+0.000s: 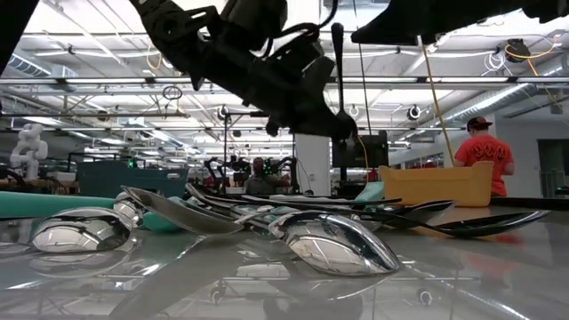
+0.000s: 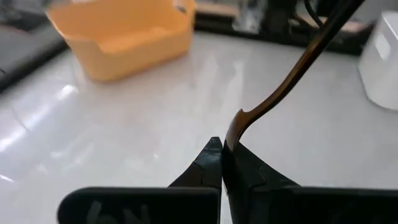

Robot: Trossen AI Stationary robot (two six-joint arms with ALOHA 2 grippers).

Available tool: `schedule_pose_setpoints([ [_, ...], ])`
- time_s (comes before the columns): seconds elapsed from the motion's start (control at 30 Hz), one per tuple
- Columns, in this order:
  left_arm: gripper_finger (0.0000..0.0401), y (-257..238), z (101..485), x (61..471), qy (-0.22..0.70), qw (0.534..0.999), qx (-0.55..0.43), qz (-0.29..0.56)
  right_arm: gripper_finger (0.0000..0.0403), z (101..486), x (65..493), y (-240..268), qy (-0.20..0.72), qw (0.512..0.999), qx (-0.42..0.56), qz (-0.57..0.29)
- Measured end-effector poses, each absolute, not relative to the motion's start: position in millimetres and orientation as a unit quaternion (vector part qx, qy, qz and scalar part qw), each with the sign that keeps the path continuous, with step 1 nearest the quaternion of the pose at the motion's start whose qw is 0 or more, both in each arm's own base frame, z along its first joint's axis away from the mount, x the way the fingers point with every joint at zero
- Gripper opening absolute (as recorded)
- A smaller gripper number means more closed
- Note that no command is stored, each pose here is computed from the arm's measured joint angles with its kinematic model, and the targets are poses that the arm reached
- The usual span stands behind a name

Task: Sort silverware by color (type)
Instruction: Put the black spoon into the yellow bin

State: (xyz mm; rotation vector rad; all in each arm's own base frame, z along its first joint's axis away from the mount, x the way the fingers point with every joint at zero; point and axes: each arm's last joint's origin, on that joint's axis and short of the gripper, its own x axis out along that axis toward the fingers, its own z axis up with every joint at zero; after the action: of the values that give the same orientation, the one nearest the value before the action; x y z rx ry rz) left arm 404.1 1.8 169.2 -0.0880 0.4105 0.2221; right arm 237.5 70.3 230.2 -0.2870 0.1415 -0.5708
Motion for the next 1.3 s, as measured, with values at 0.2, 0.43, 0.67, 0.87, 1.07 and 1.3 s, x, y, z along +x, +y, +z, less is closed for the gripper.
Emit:
schedule_pose_setpoints([
  [0.2,0.0001,1.8,163.2,401.2,0.237,0.965,-0.049,0.104,0.0149,228.3,239.5,69.4,0.056,0.963,-0.077,-0.25],
  [0.43,0.0001,-7.7,161.4,400.0,0.247,0.962,-0.067,0.099,0.0146,222.1,241.3,69.2,0.069,0.978,-0.014,-0.198],
  [0.67,0.0001,-25.2,162.7,400.0,0.239,0.965,-0.076,0.081,0.0146,216.3,240.8,70.0,0.093,0.98,-0.002,-0.176],
  [0.87,0.0001,-30.2,163.9,400.1,0.23,0.965,-0.089,0.093,0.0146,214.2,243.6,72.3,0.092,0.984,0.008,-0.152],
  [1.07,0.0001,-34.3,166.4,399.9,0.206,0.963,-0.091,0.149,0.0144,207.6,250.4,73.8,0.08,0.981,0.014,-0.174],
  [1.3,0.0001,-33.7,166.7,399.1,0.198,0.959,-0.091,0.184,0.0128,202.9,256.5,74.6,0.063,0.977,0.0,-0.202],
])
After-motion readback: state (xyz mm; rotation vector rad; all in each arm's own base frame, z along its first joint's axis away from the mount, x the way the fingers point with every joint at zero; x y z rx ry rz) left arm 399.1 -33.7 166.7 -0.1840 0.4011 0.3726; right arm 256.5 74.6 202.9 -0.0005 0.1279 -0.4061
